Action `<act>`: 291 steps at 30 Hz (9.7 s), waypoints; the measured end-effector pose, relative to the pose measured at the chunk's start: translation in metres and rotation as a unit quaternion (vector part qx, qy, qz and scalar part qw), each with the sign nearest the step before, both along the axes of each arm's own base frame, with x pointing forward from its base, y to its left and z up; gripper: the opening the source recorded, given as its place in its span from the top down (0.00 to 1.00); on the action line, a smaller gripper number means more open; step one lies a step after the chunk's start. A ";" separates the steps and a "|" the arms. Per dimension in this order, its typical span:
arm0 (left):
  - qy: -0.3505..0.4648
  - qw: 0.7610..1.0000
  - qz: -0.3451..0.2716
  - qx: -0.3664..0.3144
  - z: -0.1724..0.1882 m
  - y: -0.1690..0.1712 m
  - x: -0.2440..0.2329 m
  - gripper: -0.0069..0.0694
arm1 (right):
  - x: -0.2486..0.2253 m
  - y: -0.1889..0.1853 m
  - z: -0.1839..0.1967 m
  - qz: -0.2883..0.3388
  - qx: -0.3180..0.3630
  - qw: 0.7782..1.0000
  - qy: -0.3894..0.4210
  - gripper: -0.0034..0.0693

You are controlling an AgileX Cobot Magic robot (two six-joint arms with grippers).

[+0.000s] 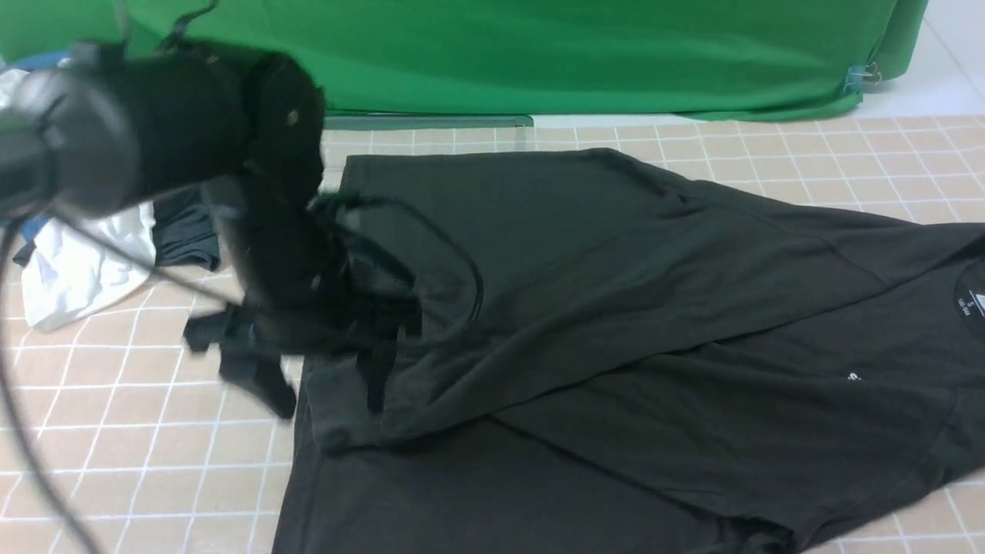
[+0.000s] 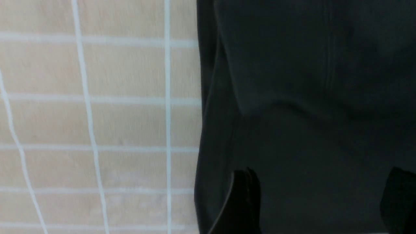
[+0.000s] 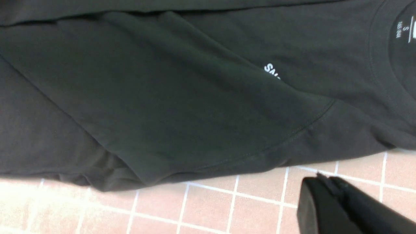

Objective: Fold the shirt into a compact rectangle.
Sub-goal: 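Grasp the near edge of the shirt at its hem and shoulder corners, then pull the folded dark garment lengthwise by its ends to straighten it flat on the table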

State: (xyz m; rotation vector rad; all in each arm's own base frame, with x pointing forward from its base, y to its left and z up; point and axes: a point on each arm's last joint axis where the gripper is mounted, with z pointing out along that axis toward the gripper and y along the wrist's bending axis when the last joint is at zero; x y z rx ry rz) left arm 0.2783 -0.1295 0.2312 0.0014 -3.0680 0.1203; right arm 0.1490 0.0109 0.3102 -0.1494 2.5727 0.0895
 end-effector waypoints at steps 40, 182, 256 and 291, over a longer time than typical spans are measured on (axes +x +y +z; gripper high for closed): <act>-0.055 0.991 0.099 -0.066 -0.063 0.022 -0.066 0.87 | 0.001 0.000 0.000 0.002 -0.001 1.000 -0.003 0.91; -0.115 0.992 -0.009 -0.047 0.009 0.032 -0.071 0.87 | 0.054 -0.113 -0.101 -0.372 0.055 0.912 0.163 0.90; -0.341 0.930 0.094 -0.101 -0.044 0.036 0.207 0.83 | 0.312 0.042 -0.085 0.060 -0.055 0.996 0.027 0.19; -0.282 0.955 -0.011 -0.090 -0.017 0.033 0.191 0.74 | 0.326 0.062 -0.112 0.075 -0.056 0.995 0.031 0.92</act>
